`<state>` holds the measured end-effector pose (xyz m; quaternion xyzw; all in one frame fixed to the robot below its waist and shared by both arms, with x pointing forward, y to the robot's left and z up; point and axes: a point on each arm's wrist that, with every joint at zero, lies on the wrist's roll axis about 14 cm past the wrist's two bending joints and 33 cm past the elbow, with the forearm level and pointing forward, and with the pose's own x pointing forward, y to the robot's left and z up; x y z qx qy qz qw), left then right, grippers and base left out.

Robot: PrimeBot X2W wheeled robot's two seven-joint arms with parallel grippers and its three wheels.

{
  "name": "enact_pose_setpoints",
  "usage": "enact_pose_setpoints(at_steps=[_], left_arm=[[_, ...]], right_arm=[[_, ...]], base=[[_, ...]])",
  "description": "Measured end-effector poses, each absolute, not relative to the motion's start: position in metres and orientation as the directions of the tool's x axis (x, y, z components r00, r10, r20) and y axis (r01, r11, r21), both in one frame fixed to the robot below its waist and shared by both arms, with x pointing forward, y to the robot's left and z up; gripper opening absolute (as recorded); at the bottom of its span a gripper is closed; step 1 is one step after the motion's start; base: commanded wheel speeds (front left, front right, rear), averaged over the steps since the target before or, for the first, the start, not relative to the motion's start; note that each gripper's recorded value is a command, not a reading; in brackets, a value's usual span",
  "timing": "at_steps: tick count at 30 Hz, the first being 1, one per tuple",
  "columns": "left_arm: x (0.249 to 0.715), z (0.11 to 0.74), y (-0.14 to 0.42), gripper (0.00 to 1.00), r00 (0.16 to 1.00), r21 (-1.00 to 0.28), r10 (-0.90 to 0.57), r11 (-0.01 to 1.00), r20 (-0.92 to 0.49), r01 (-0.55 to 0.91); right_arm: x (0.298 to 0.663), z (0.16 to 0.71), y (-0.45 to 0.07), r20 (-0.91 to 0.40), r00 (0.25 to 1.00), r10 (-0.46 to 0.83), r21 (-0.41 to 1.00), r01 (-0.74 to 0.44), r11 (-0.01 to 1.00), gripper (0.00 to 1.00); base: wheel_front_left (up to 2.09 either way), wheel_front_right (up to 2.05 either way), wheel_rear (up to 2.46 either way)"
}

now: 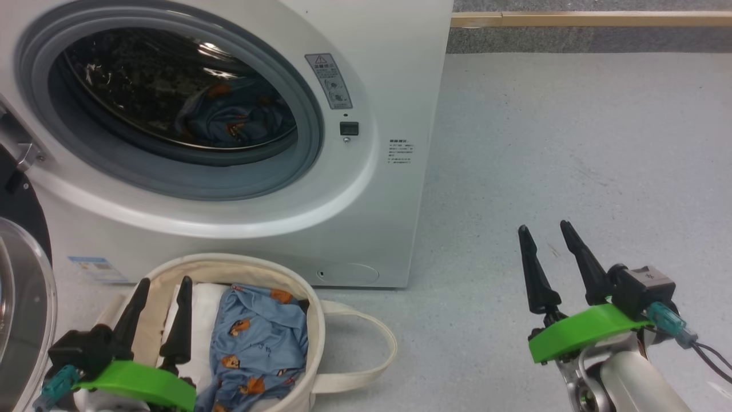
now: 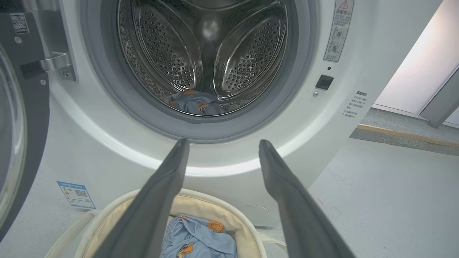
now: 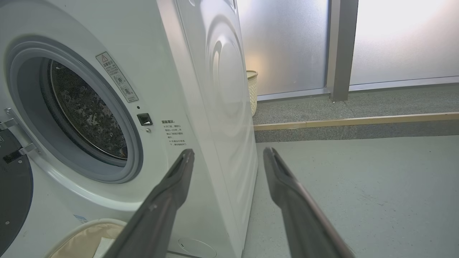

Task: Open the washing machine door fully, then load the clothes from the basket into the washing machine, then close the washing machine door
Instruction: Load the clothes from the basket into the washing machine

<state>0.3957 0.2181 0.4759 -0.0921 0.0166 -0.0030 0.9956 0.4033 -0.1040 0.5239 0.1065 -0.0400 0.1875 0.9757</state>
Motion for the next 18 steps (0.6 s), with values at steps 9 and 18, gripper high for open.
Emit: enact_pose_setpoints(at_steps=[9,18], left_arm=[[0.395,0.46,0.217,1.0,0.997,-0.189,-0.01,0.982,-0.079,-0.005],[0.407,0.394,0.199,1.0,0.956,-0.248,-0.039,0.968,-0.29,-0.036]], right_arm=[[0.405,0.517,-0.104,0.101,0.928,0.359,0.207,-0.373,0.905,1.0],[0.432,0.5,-0.114,0.056,0.928,0.368,0.17,-0.372,0.913,1.0]], base=[[0.0,0.0,0.0],[0.0,0.0,0.0]])
